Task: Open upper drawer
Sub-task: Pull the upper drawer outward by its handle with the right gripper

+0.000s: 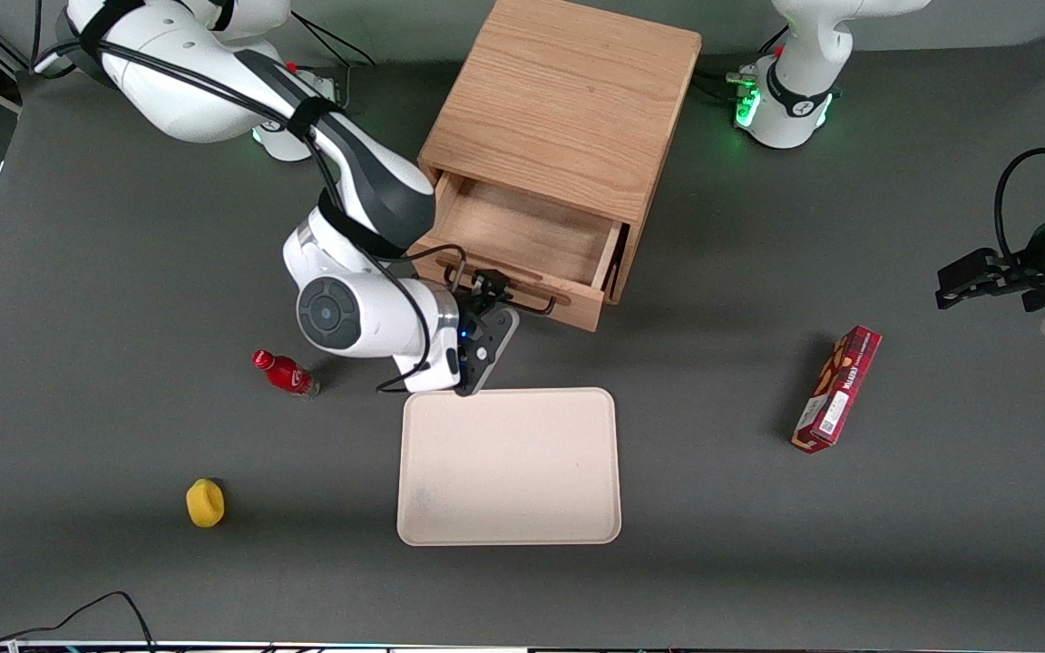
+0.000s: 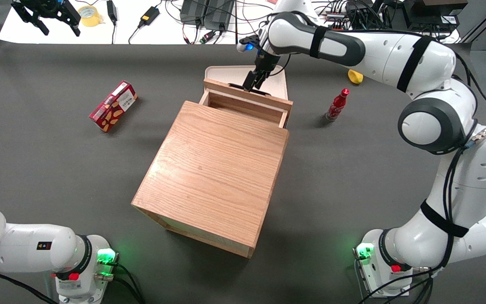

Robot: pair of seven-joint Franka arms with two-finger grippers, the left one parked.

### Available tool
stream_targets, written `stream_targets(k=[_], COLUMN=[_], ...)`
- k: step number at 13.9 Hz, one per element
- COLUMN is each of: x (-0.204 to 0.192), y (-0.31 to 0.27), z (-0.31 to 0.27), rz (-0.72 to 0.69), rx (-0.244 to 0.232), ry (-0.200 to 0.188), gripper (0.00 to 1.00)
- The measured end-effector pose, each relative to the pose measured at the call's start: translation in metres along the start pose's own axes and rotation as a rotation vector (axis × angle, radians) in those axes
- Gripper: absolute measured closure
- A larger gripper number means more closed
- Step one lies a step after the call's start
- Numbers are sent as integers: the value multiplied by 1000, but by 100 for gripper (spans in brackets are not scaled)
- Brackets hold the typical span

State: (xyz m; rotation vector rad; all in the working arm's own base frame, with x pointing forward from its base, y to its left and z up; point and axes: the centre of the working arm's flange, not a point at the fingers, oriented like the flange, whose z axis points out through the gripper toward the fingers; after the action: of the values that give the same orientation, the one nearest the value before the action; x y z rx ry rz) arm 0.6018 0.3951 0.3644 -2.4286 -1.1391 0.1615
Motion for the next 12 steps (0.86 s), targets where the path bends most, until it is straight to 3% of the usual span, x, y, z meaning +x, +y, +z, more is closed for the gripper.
stream_targets(k=[12], x=[3], y=[62], z=[-37], rz=[71], rx=[-30], ry=[63], gripper=[0])
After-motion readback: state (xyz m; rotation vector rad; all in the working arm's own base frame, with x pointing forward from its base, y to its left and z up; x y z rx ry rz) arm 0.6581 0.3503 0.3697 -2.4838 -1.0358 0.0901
